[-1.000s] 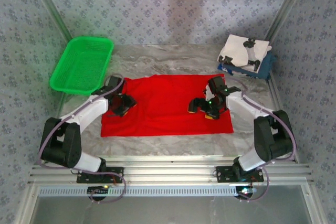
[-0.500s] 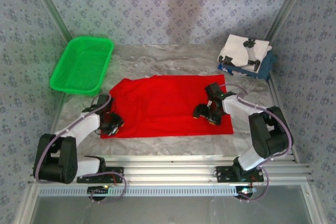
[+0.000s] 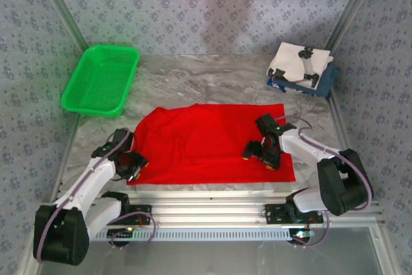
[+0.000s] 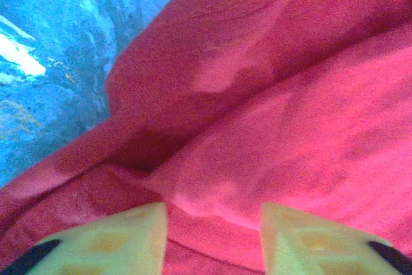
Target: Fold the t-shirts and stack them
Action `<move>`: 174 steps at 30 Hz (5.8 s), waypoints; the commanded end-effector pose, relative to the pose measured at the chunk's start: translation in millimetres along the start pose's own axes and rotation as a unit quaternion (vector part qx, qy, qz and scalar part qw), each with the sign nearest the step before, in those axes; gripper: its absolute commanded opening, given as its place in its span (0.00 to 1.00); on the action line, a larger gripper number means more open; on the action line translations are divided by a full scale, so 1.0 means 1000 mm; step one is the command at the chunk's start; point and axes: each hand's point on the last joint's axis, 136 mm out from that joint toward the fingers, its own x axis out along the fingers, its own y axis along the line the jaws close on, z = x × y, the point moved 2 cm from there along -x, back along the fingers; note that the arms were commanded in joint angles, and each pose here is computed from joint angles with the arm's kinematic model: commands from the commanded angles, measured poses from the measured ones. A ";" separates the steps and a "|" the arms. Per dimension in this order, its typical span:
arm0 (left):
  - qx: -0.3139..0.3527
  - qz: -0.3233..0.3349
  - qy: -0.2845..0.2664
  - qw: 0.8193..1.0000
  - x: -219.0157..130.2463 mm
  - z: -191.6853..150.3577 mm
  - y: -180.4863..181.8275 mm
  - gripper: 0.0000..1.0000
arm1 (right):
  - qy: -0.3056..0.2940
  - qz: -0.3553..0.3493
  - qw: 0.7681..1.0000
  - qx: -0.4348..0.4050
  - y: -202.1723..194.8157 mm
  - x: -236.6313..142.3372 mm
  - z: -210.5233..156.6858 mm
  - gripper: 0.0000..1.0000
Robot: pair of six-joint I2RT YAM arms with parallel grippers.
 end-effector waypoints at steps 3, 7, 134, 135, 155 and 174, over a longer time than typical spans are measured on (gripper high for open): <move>0.072 -0.099 -0.088 0.989 -0.086 0.039 -0.082 0.63 | -0.064 0.034 0.995 -0.064 0.026 -0.071 0.025 1.00; 0.181 -0.136 -0.118 0.967 -0.136 0.064 -0.150 0.78 | -0.107 0.065 0.988 -0.086 0.026 -0.121 0.062 1.00; 0.510 0.129 0.072 0.848 0.047 -0.016 -0.139 0.42 | -0.064 0.131 0.987 -0.074 0.026 -0.050 0.145 0.80; 0.510 0.131 0.073 0.847 0.048 -0.015 -0.139 0.40 | -0.065 0.132 0.986 -0.074 0.026 -0.050 0.145 0.80; 0.409 0.078 0.035 0.909 0.028 0.038 -0.142 0.28 | -0.064 0.134 0.986 -0.074 0.027 -0.051 0.144 0.80; 0.340 -0.018 0.072 0.937 0.031 0.043 -0.157 0.53 | -0.062 0.136 0.986 -0.075 0.027 -0.048 0.142 0.80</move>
